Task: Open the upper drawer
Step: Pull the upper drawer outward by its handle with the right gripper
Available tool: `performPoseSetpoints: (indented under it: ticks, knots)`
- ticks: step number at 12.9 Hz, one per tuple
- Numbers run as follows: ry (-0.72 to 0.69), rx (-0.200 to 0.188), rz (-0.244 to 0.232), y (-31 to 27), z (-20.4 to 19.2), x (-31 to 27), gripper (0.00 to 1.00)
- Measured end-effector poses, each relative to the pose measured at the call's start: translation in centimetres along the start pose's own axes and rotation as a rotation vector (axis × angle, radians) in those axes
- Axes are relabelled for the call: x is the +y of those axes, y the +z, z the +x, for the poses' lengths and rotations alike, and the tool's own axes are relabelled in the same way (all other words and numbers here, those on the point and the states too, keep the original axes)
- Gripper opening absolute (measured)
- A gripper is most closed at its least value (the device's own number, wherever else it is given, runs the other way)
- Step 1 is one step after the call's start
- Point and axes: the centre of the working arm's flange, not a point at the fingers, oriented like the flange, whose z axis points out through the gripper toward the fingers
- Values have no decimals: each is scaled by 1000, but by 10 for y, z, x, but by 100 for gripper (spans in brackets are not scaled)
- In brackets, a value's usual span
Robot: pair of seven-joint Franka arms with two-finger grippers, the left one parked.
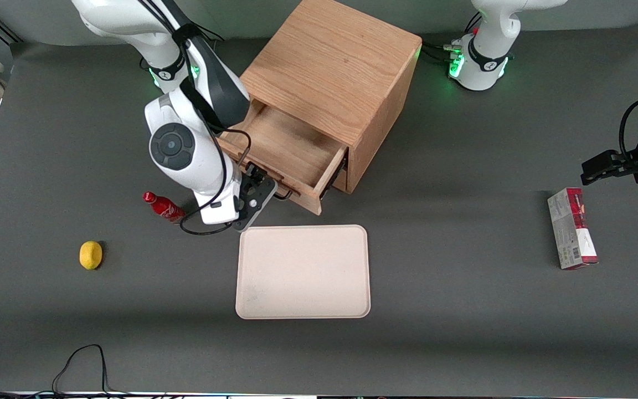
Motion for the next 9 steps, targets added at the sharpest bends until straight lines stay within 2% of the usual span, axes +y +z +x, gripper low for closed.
performPoseSetpoints:
  ticks: [9]
  knots:
    - [76,24,-12,-1,-5,62,100]
